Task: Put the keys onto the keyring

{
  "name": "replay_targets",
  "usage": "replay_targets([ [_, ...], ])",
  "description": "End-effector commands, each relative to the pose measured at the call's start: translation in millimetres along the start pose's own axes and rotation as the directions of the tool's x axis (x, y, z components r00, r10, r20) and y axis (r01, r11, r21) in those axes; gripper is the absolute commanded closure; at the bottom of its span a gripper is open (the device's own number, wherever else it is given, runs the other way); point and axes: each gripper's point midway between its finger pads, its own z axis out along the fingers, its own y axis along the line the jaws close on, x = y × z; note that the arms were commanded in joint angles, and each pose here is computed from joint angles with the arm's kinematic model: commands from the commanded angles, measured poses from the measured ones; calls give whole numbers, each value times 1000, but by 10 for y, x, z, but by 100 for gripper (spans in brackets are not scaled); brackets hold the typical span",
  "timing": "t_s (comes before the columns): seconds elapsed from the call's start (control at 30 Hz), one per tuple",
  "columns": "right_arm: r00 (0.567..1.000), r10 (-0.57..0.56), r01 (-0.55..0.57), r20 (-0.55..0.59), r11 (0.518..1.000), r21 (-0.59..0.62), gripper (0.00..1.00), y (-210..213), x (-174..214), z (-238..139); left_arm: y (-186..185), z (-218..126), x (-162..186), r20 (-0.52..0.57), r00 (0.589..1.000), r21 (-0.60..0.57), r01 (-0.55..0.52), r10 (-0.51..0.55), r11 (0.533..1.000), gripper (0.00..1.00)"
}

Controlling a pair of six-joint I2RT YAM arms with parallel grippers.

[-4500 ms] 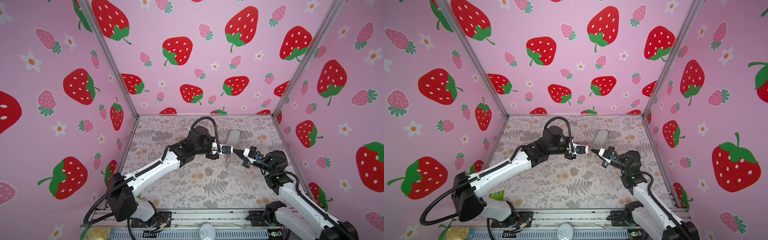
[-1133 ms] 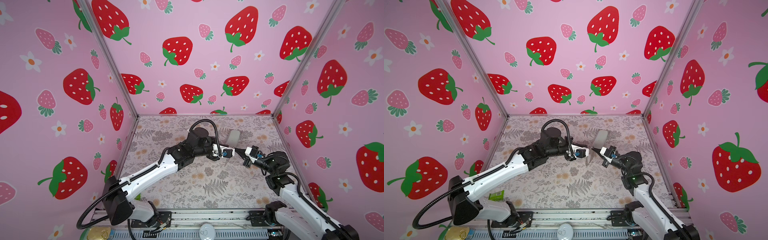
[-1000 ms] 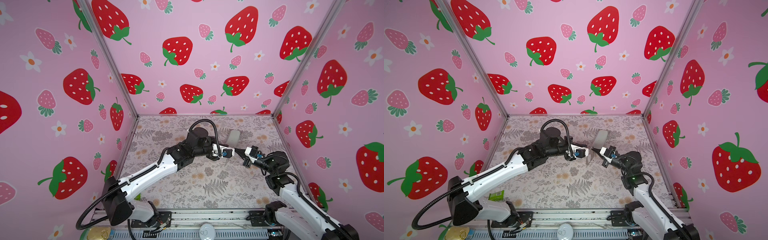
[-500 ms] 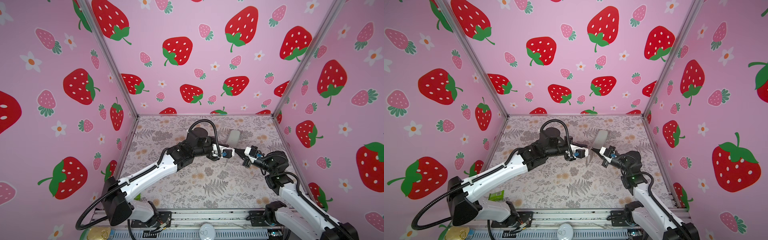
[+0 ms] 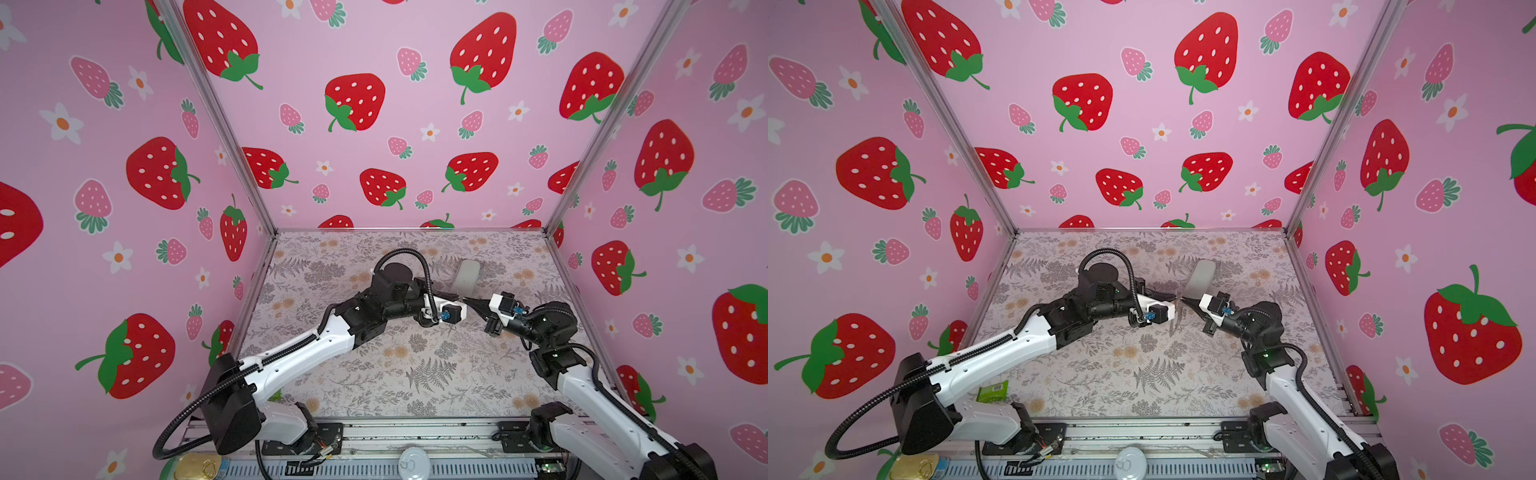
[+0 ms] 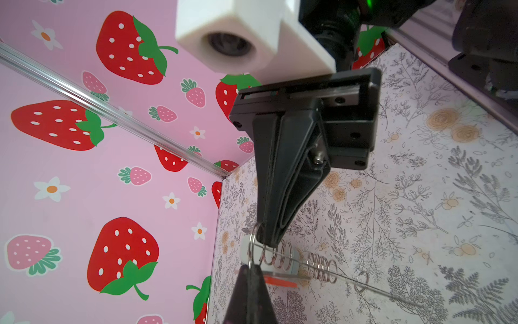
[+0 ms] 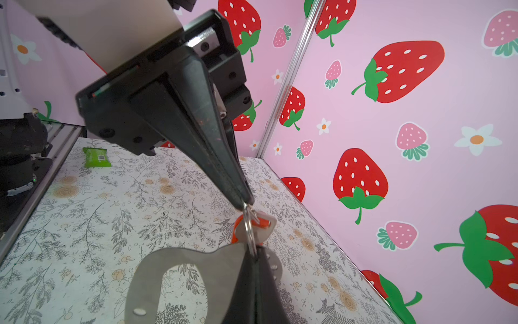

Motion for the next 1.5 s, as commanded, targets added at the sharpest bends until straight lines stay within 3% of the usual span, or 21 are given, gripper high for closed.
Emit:
replay_targets([
  [0.0, 998, -34, 34, 52, 999, -3, 99, -46, -204, 11, 112, -60, -125, 44, 998, -52, -37, 39, 998, 100],
  [1.47, 997, -9, 10, 73, 1000, -11, 99, -74, -254, 35, 89, -154, -155, 68, 996, -60, -49, 53, 997, 100],
])
